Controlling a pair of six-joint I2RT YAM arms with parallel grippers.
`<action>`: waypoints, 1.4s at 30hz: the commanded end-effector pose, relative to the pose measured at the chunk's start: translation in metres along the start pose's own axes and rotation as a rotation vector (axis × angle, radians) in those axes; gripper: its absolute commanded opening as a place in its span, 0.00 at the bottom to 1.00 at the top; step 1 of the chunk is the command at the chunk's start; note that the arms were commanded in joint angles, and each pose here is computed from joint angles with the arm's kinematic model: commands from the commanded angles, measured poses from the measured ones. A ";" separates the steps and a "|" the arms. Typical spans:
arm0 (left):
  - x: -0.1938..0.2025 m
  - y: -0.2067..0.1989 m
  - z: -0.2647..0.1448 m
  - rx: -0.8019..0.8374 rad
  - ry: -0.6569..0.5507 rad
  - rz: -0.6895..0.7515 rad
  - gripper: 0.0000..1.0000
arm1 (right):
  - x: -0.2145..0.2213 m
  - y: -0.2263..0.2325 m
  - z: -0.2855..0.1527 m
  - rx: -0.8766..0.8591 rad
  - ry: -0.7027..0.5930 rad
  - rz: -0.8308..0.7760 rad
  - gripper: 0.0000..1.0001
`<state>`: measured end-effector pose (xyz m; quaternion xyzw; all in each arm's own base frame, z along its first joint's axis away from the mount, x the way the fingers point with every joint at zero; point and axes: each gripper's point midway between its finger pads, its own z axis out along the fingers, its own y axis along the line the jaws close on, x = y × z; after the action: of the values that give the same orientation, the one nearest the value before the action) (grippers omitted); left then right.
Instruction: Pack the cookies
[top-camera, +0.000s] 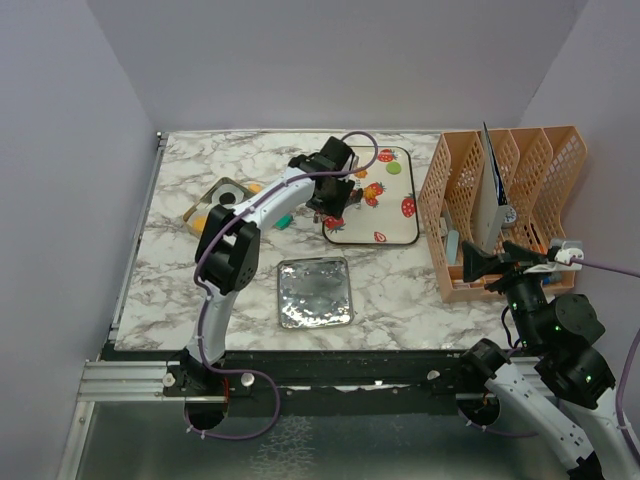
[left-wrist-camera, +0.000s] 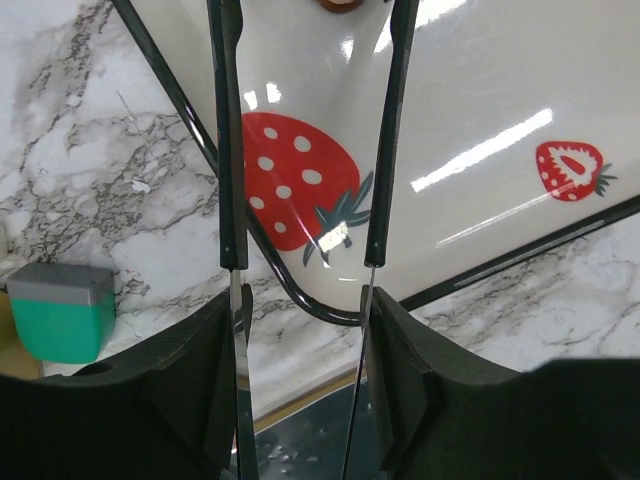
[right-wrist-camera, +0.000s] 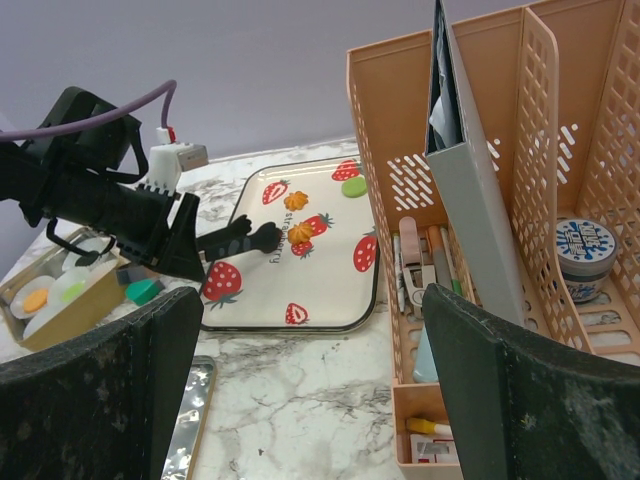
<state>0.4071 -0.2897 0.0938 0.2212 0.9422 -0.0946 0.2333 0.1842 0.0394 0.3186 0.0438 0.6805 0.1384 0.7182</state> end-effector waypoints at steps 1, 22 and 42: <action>-0.012 0.012 0.000 -0.082 -0.023 0.011 0.52 | 0.004 -0.001 0.001 0.005 0.007 -0.013 1.00; -0.003 0.002 0.015 -0.073 0.044 0.047 0.43 | 0.003 -0.002 0.000 0.004 0.004 -0.011 1.00; 0.013 -0.001 -0.046 -0.051 0.025 -0.001 0.09 | 0.001 -0.001 -0.001 -0.001 -0.004 -0.006 1.00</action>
<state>0.3838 -0.2722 0.1021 0.2223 0.9514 -0.0552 0.2060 0.1842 0.0394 0.3186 0.0438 0.6805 0.1384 0.7182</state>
